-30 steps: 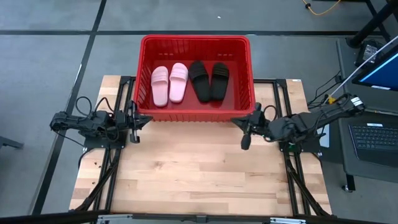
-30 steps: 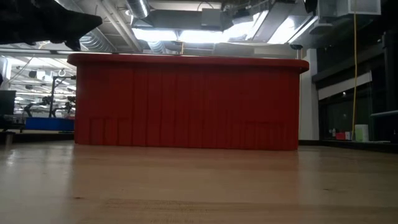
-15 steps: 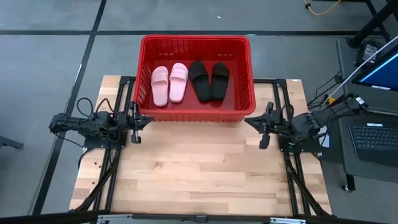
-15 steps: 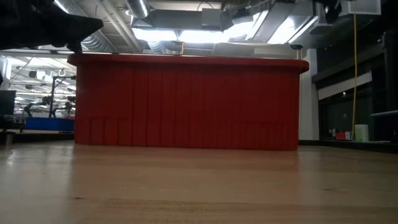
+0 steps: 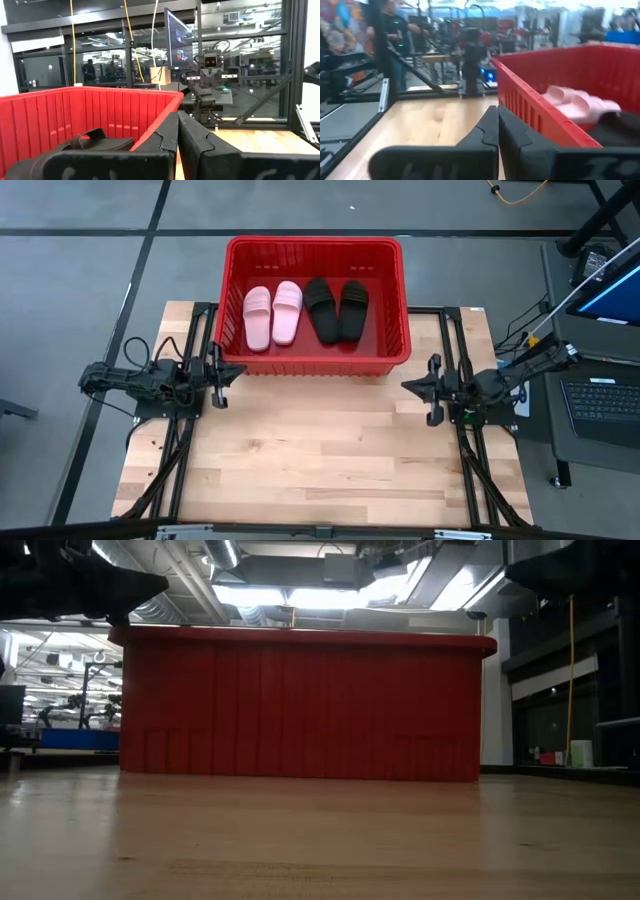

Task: Pick and place slides into bin
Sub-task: Return to Home Position

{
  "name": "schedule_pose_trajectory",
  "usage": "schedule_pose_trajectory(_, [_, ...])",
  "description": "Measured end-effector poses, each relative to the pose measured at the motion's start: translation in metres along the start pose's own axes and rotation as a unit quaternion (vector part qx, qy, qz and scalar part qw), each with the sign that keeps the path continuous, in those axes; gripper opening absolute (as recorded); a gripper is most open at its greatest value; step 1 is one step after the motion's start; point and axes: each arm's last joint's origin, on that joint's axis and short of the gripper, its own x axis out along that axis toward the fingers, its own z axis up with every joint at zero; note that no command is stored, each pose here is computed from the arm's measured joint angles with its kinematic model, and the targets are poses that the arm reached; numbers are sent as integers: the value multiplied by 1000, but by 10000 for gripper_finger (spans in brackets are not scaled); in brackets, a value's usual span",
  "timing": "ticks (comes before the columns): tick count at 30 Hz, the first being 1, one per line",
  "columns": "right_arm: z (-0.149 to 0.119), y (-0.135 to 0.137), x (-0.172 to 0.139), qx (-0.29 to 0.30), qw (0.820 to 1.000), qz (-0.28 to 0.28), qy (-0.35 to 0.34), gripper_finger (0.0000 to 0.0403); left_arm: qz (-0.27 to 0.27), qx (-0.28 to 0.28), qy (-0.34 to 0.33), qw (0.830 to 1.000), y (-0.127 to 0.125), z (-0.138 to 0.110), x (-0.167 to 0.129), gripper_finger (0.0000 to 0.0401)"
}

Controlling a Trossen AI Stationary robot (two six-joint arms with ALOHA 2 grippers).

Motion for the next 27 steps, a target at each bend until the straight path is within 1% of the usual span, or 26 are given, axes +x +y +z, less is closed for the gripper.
schedule_pose_trajectory(2, [-7,-1,-3,-11,1000,11,-12,3,1,0,0,1000,0,0,0,4])
schedule_pose_trajectory(5, [-17,-2,-6,-19,999,32,-11,3,9,0,0,1000,1,0,0,5])
schedule_pose_trajectory(9, [-25,0,-9,-47,994,94,-14,3,11,1,0,1000,1,0,0,5])
schedule_pose_trajectory(11, [-33,1,-9,-62,992,109,-6,3,11,1,0,1000,1,0,0,6])
schedule_pose_trajectory(14, [-42,1,-9,-61,992,112,4,3,11,1,0,1000,1,0,0,6])
schedule_pose_trajectory(17, [-57,0,-10,-49,993,110,20,4,11,1,1,1000,1,0,0,6])
schedule_pose_trajectory(20, [-54,0,-9,-40,994,105,8,11,11,1,1,1000,1,0,0,6])
schedule_pose_trajectory(24, [-52,-2,-9,-48,996,70,-1,19,10,1,1,1000,1,0,0,6])
schedule_pose_trajectory(27, [-51,-3,-9,-47,997,64,-7,18,10,1,1,1000,1,0,0,6])
